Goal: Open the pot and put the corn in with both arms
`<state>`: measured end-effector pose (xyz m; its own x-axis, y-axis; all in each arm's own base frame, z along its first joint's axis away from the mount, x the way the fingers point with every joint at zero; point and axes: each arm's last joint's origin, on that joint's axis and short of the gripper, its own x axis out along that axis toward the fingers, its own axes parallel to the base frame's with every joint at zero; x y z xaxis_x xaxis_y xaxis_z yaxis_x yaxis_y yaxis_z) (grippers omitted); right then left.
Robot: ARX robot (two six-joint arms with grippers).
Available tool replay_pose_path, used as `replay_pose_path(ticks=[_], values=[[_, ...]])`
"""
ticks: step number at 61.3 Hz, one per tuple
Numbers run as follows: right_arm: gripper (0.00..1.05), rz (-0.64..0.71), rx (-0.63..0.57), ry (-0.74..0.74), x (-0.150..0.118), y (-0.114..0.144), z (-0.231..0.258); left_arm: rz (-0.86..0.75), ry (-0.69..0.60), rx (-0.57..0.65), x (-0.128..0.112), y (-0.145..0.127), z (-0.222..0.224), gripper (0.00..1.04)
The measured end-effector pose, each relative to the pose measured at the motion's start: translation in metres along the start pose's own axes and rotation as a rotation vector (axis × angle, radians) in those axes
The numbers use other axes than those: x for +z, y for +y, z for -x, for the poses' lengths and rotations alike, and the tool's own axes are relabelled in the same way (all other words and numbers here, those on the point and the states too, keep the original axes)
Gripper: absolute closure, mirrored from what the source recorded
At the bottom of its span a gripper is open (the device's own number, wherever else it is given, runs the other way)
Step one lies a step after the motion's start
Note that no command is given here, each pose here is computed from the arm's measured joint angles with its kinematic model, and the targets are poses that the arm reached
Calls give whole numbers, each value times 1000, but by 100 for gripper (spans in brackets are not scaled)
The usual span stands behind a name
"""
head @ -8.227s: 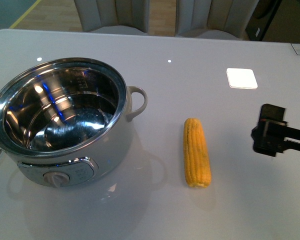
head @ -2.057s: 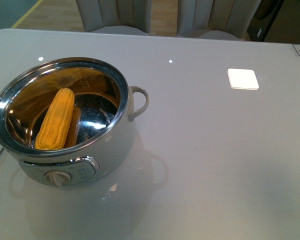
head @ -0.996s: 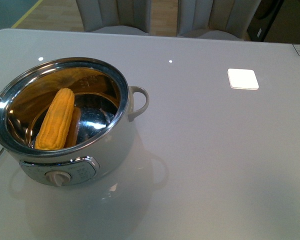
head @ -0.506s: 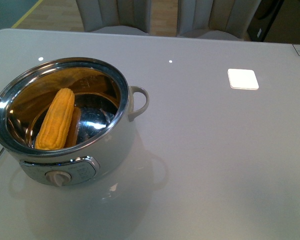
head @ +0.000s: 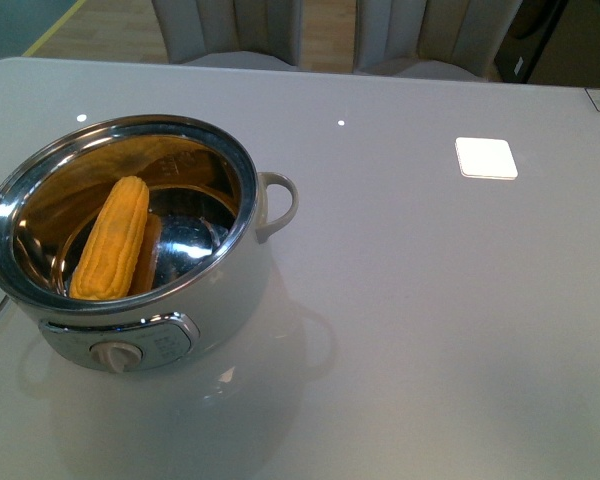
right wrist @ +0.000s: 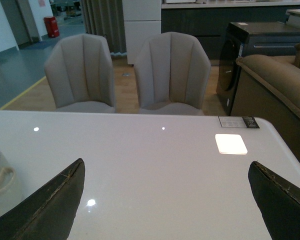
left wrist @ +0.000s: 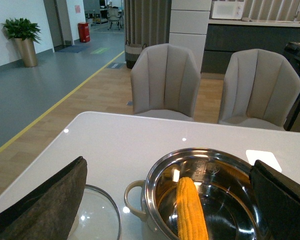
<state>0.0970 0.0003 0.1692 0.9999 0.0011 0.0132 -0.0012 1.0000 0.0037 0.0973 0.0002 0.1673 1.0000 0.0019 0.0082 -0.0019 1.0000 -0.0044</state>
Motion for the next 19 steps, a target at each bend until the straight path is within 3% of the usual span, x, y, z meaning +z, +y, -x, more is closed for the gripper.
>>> replay_pose_path(ticks=[19], values=[[9,0,0,0,0,0,0,0,0,0,0,0,0,7]])
